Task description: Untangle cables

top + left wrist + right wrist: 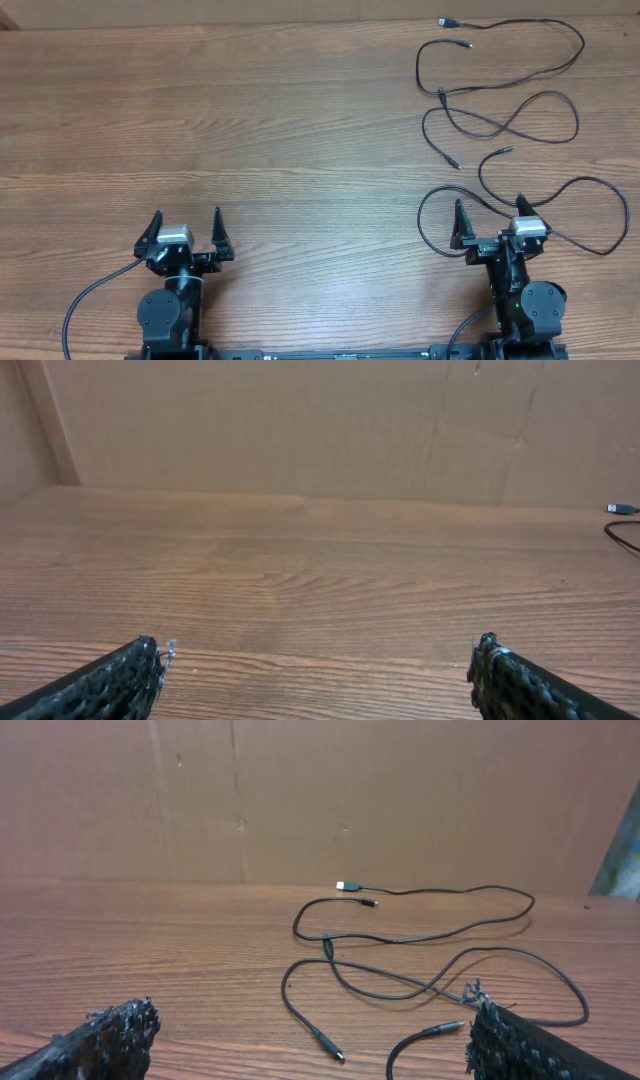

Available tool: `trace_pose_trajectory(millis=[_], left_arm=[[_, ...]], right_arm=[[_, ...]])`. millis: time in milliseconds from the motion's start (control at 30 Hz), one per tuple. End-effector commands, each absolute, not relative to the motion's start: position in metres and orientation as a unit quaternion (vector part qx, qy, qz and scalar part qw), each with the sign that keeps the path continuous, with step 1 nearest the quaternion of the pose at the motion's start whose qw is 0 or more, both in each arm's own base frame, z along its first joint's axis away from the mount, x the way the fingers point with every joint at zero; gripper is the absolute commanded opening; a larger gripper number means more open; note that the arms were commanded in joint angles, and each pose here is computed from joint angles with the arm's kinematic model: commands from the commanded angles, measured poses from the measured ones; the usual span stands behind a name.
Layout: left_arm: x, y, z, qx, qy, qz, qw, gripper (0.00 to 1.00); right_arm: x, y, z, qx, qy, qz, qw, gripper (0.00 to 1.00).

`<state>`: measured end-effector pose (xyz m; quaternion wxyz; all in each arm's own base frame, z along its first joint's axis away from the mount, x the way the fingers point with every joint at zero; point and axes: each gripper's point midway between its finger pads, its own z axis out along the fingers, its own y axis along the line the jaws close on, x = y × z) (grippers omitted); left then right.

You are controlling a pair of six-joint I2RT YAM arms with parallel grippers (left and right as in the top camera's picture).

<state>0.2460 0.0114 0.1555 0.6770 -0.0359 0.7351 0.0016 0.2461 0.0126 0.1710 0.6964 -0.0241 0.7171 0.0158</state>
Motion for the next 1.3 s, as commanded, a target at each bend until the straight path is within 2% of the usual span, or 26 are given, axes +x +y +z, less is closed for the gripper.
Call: trace_pose_trajectory(millis=[0,1267], left_arm=[[0.2458,0.0103,0.1553,-0.024,0.734,0.007,0.679,1.0],[0.246,0.0082,0.1557,-0.021,0.734,0.002,0.679,1.0]], right_arm=[[0.2462,0.0125,0.1695,-0.022,0.715,0.018,0.698,1.0],[0.2462,0.0126,0.1695,-0.022,0.715,0.018,0.698,1.0]])
